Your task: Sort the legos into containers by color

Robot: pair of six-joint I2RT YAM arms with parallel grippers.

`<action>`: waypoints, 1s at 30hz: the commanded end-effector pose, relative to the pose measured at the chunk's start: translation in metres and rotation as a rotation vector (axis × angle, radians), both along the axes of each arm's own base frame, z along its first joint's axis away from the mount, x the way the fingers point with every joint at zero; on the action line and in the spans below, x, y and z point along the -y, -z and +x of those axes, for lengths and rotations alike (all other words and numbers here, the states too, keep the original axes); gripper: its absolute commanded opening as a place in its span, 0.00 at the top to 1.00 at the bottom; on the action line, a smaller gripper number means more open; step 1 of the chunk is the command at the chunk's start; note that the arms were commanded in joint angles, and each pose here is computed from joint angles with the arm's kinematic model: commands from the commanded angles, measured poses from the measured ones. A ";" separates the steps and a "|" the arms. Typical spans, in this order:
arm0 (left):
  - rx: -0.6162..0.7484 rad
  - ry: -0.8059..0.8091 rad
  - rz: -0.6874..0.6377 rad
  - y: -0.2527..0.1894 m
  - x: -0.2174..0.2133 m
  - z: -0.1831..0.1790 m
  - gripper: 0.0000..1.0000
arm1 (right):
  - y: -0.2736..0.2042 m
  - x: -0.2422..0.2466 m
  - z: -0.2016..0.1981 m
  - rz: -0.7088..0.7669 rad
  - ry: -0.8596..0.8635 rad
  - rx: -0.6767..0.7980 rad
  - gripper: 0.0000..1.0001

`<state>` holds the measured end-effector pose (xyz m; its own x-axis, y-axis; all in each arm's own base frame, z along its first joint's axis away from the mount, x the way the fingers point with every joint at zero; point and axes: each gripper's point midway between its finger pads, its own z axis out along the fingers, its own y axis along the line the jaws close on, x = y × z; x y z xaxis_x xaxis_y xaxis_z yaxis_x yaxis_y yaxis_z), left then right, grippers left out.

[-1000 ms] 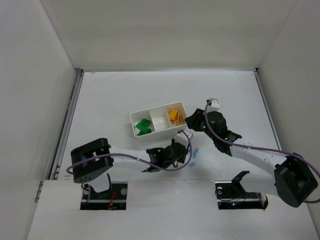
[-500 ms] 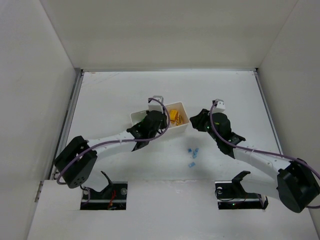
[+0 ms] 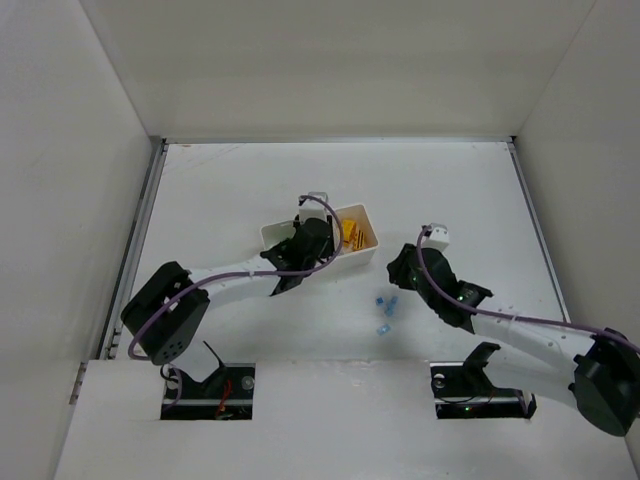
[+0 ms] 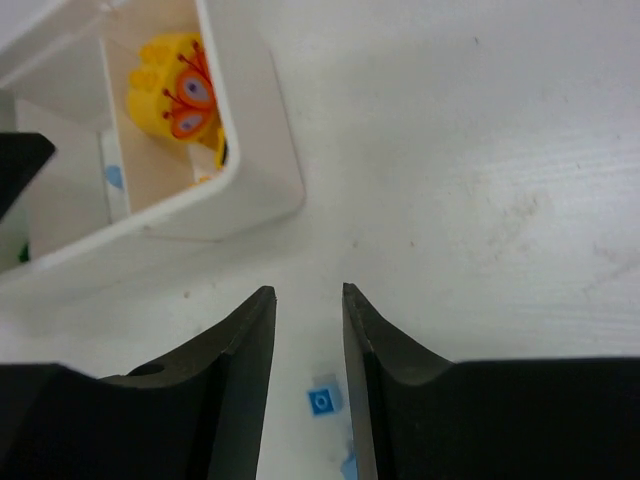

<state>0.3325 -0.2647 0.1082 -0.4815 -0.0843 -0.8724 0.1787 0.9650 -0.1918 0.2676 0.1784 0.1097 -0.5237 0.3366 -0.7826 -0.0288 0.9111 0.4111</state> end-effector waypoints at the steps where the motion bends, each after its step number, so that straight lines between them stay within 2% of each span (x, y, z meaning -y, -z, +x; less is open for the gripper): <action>1: 0.057 0.030 -0.034 -0.027 0.012 -0.006 0.67 | 0.026 0.022 -0.019 -0.060 0.097 -0.095 0.62; 10: 0.004 0.250 -0.034 -0.011 0.070 -0.086 0.68 | 0.061 0.014 -0.043 -0.123 0.089 -0.230 0.59; 17: -0.080 0.295 -0.045 0.024 0.083 -0.118 0.67 | 0.067 0.011 -0.051 -0.131 0.095 -0.275 0.62; 23: -0.051 0.264 -0.042 0.025 0.073 -0.116 0.68 | 0.073 0.007 -0.052 -0.152 0.096 -0.306 0.67; 30: 0.007 0.155 0.056 0.024 0.020 -0.084 0.69 | 0.076 0.001 -0.051 -0.147 0.101 -0.318 0.78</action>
<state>0.2449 -0.3255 0.1085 -0.4663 -0.0662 -0.8822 0.3695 0.8915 -0.2622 0.2099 0.1678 0.0225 -0.7395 0.2647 -0.6189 0.1619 0.9624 0.2182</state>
